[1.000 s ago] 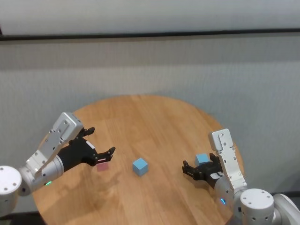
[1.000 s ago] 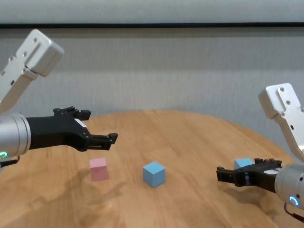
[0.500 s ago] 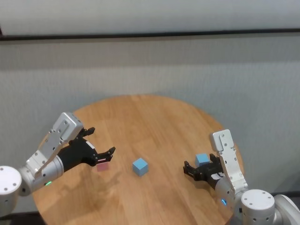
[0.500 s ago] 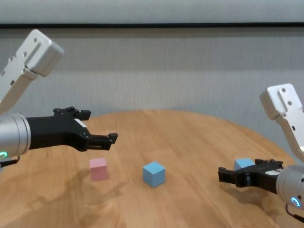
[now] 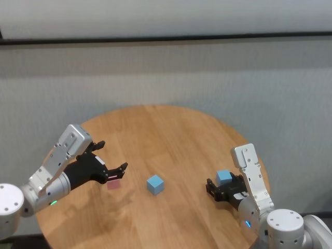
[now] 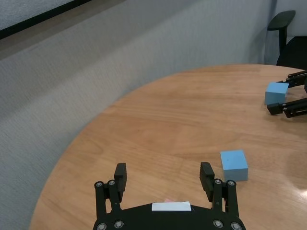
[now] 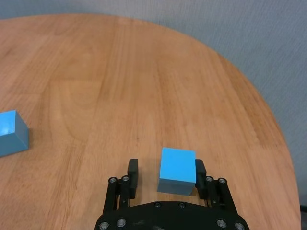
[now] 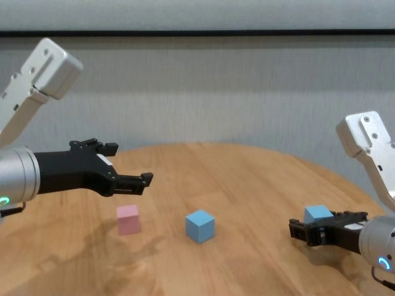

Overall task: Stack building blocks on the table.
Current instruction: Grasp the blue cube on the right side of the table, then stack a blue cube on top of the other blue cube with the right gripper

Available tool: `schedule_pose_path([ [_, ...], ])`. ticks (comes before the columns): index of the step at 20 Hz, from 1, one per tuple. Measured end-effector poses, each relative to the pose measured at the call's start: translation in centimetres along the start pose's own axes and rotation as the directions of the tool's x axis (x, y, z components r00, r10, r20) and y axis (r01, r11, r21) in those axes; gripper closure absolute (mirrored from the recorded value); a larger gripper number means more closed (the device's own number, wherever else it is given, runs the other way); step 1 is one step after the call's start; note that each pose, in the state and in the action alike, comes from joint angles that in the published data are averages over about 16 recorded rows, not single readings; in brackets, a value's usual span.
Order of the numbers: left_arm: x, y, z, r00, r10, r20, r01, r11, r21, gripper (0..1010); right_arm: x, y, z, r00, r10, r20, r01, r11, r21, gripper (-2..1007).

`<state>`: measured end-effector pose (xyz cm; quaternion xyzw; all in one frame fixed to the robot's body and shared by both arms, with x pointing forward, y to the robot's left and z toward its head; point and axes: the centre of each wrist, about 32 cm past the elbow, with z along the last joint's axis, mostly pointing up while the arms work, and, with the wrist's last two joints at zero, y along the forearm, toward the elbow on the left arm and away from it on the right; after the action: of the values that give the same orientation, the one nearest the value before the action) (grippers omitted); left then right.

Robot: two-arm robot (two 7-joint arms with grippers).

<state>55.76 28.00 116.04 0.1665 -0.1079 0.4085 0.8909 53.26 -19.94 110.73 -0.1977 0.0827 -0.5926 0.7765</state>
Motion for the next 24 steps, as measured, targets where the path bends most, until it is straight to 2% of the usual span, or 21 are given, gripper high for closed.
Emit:
schedule_pose_path([
  [9, 0.0, 0.0, 0.0, 1.0, 0.0, 0.0, 0.0, 1.0, 0.0, 8, 0.02, -0.06, 0.07, 1.0, 0.006, 0.003, -0.006, 1.0, 0.008, 529],
  [12, 0.0, 0.0, 0.0, 1.0, 0.0, 0.0, 0.0, 1.0, 0.0, 8, 0.06, -0.13, 0.3, 0.9997, 0.021, 0.014, -0.021, 0.9993, 0.032, 585],
  [15, 0.0, 0.0, 0.0, 1.0, 0.0, 0.0, 0.0, 1.0, 0.0, 8, 0.12, -0.21, 0.76, 0.9984, 0.049, 0.028, -0.051, 0.996, 0.073, 621],
  [17, 0.0, 0.0, 0.0, 1.0, 0.0, 0.0, 0.0, 1.0, 0.0, 8, 0.13, -0.25, 1.16, 0.9965, 0.074, 0.039, -0.078, 0.9913, 0.107, 632],
  [19, 0.0, 0.0, 0.0, 1.0, 0.0, 0.0, 0.0, 1.0, 0.0, 8, 0.12, -0.28, 1.62, 0.9932, 0.104, 0.051, -0.11, 0.9837, 0.142, 636],
  [21, 0.0, 0.0, 0.0, 1.0, 0.0, 0.0, 0.0, 1.0, 0.0, 8, 0.07, -0.3, 2.1, 0.9884, 0.137, 0.065, -0.147, 0.9731, 0.178, 635],
  [24, 0.0, 0.0, 0.0, 1.0, 0.0, 0.0, 0.0, 1.0, 0.0, 8, -0.09, -0.27, 2.79, 0.9787, 0.188, 0.082, -0.202, 0.953, 0.226, 635],
])
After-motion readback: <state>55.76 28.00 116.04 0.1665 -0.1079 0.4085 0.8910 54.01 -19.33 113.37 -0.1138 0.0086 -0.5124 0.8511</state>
